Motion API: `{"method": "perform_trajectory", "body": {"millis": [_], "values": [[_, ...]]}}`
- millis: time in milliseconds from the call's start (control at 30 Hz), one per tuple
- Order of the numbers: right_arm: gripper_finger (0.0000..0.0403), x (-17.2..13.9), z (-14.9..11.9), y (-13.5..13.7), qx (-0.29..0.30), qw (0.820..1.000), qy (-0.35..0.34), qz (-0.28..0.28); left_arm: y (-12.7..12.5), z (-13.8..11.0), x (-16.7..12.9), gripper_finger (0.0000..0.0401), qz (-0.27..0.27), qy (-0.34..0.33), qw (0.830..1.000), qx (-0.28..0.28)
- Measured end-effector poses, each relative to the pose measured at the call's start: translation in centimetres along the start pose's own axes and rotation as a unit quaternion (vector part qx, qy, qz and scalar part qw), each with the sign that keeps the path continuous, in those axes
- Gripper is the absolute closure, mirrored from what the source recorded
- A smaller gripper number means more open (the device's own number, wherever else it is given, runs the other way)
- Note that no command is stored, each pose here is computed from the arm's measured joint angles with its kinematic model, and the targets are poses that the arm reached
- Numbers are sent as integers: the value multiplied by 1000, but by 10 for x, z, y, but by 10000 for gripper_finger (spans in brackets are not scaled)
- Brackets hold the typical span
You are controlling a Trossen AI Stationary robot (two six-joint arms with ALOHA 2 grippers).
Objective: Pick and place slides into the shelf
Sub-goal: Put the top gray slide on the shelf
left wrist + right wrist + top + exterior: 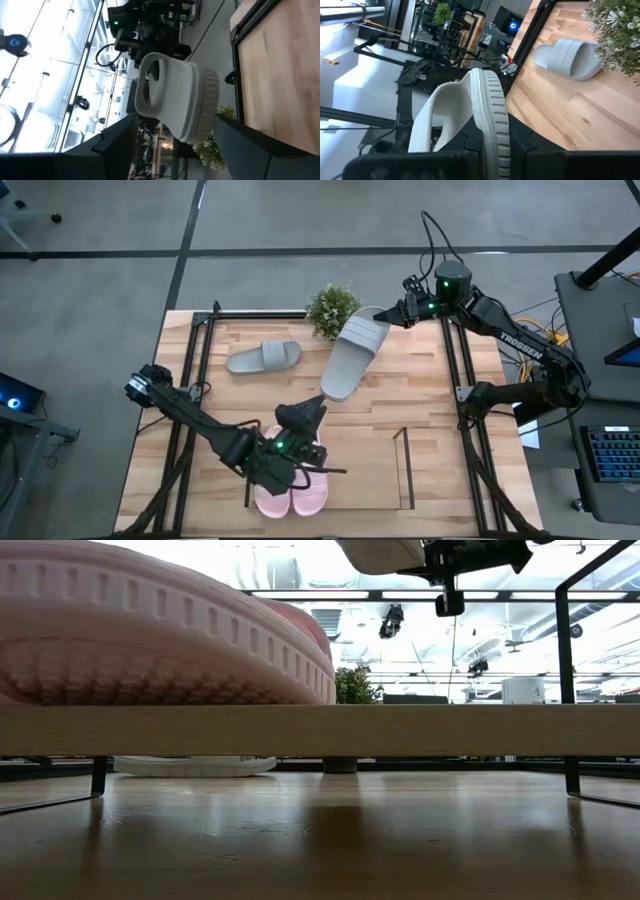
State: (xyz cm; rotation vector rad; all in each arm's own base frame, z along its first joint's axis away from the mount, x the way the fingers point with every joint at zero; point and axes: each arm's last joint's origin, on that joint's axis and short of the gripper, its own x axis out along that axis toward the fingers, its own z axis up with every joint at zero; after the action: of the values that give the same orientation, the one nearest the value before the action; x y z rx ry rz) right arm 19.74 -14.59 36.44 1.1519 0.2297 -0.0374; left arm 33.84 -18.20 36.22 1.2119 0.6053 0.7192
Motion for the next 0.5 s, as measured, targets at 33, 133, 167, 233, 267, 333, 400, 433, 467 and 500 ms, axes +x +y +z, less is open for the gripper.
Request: {"method": "perform_trajectory", "body": {"millis": [33, 133, 167, 233, 267, 333, 400, 433, 467, 500], "values": [[369, 0, 0, 0, 1, 1000, 0, 0, -3, 1, 2, 159, 0, 2, 1000, 10], [369, 0, 0, 0, 1, 1000, 0, 0, -13, 4, 6, 159, -2, 4, 1000, 29], [369, 0, 0, 0, 1, 1000, -1, 0, -15, 4, 6, 159, -3, 4, 999, 35], [369, 0, 0, 0, 1, 1000, -1, 0, -18, 5, 9, 159, -2, 7, 999, 37], [369, 0, 0, 0, 1, 1000, -1, 0, -19, 5, 10, 159, -1, 10, 999, 36], [369, 0, 0, 0, 1, 1000, -1, 0, -20, 6, 15, 159, 2, 16, 999, 28], [370, 0, 0, 0, 1, 1000, -1, 0, -21, 8, 20, 159, 5, 21, 1000, 17], [370, 0, 0, 0, 1, 1000, -1, 0, -23, 8, 22, 159, 6, 25, 1000, 17], [370, 0, 0, 0, 1, 1000, 0, 0, -24, 8, 25, 159, 9, 31, 999, 18], [370, 0, 0, 0, 0, 1000, 0, 1, -25, 8, 27, 159, 10, 35, 999, 20]]}}
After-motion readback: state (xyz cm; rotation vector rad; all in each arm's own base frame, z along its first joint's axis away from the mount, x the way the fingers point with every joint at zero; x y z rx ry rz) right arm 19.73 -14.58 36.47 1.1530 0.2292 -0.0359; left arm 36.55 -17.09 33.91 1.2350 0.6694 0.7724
